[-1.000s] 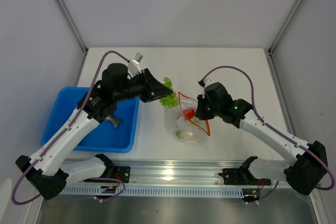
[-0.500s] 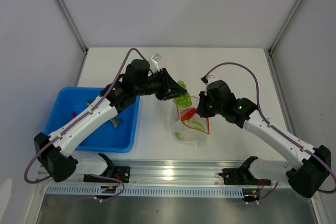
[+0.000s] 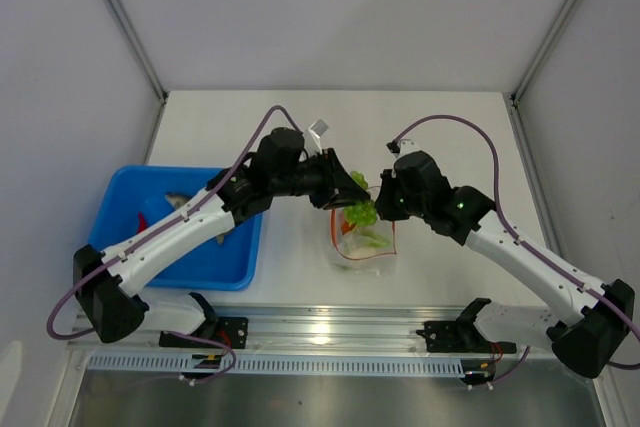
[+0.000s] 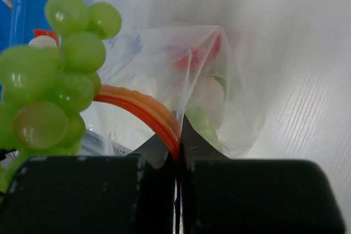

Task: Place the food in the zip-top bag and seal the zipper
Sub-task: Place the fake fruit in the zipper food storage bag.

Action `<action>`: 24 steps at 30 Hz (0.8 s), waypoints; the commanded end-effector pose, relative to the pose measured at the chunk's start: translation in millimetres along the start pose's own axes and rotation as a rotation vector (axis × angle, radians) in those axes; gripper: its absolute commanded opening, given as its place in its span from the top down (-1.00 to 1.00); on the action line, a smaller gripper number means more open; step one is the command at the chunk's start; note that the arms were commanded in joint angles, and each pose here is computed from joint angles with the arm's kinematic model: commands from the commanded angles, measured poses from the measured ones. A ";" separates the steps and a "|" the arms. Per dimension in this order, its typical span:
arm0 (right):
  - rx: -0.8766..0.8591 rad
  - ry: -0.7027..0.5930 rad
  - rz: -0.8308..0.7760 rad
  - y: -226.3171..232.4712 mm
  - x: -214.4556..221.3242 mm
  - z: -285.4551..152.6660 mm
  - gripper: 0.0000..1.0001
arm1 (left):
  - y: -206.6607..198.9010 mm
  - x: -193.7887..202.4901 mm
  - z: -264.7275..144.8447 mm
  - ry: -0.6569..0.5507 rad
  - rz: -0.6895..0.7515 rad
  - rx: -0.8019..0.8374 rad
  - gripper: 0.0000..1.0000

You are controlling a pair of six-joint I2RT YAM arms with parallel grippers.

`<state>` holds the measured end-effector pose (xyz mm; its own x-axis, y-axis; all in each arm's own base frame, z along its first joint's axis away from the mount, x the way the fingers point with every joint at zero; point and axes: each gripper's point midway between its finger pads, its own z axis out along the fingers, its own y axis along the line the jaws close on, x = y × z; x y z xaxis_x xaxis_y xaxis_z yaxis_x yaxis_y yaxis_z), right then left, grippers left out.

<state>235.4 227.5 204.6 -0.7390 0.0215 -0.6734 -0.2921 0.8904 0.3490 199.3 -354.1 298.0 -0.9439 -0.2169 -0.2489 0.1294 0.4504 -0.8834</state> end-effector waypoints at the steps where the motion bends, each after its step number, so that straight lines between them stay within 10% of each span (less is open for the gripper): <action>1: -0.002 -0.081 0.048 6.3 -24.3 -14.2 1.00 | -18.3 11.7 -10.5 0.004 0.056 0.066 0.45; 24: -0.057 -0.053 0.084 18.8 -18.9 -17.5 1.00 | 19.2 27.2 10.0 -0.030 0.036 -0.068 0.50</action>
<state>233.4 229.7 205.7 -0.7575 0.0723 -0.6488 -0.2491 0.8867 0.3896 170.3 -357.3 269.4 -0.9480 -0.1784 -0.2636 0.1438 0.4987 -0.8548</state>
